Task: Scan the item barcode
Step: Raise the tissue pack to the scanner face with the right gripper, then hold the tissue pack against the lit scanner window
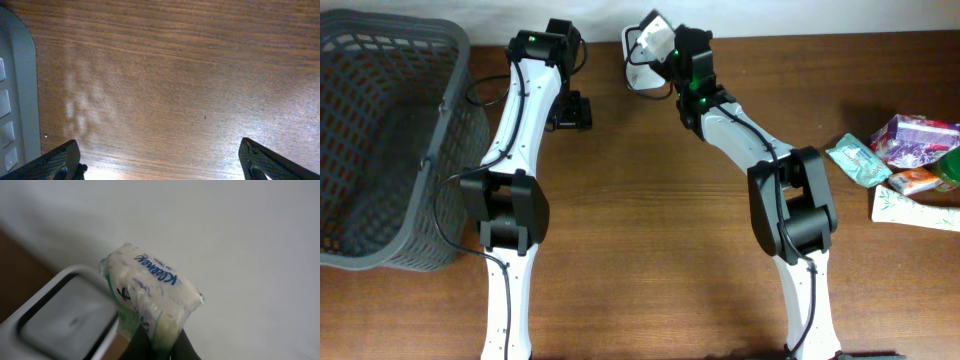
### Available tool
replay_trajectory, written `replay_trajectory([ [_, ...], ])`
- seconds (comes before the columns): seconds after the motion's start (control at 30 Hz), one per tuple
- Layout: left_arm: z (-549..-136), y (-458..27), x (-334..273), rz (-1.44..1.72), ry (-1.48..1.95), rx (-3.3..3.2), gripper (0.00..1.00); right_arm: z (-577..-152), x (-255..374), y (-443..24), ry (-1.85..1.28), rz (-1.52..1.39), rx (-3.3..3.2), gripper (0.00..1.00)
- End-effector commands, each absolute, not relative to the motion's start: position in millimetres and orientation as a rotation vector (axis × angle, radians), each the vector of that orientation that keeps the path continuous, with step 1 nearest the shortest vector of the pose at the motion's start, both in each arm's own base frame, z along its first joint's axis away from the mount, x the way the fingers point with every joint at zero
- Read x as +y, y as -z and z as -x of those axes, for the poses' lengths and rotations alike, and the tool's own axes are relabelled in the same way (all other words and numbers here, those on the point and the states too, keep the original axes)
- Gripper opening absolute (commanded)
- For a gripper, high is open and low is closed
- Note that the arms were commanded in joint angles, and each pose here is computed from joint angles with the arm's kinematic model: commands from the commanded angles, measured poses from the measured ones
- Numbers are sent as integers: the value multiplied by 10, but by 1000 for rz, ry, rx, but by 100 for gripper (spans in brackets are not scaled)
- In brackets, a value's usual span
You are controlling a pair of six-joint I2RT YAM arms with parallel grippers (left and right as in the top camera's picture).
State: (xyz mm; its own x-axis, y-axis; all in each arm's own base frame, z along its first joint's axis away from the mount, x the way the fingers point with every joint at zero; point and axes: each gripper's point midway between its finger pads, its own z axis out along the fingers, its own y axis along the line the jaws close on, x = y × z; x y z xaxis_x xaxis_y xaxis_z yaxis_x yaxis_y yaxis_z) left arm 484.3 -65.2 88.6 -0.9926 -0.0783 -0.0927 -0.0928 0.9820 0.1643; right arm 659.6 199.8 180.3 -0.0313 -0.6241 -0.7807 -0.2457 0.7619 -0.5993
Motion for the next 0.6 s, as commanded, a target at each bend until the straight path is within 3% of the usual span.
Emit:
replay_trajectory([
  [0.0, -4841, -944, -614, 156, -264, 3030, 99, -6637, 1802, -2461, 367, 543, 1558, 4],
  [0.07, -4842, -944, -614, 156, -264, 3030, 99, -6650, 1790, -2509, 292, 503, 1604, 4],
  [0.17, -4841, -944, -614, 156, -264, 3030, 99, -6522, 2061, -2057, 86, 667, 1736, 4],
  [0.33, -4841, -944, -614, 156, -264, 3030, 99, -6541, 2028, -1430, 192, 775, 1829, 4],
  [0.57, -4840, -944, -618, 154, -264, 3030, 99, -6578, 2021, -1509, 201, 755, 1802, 4],
])
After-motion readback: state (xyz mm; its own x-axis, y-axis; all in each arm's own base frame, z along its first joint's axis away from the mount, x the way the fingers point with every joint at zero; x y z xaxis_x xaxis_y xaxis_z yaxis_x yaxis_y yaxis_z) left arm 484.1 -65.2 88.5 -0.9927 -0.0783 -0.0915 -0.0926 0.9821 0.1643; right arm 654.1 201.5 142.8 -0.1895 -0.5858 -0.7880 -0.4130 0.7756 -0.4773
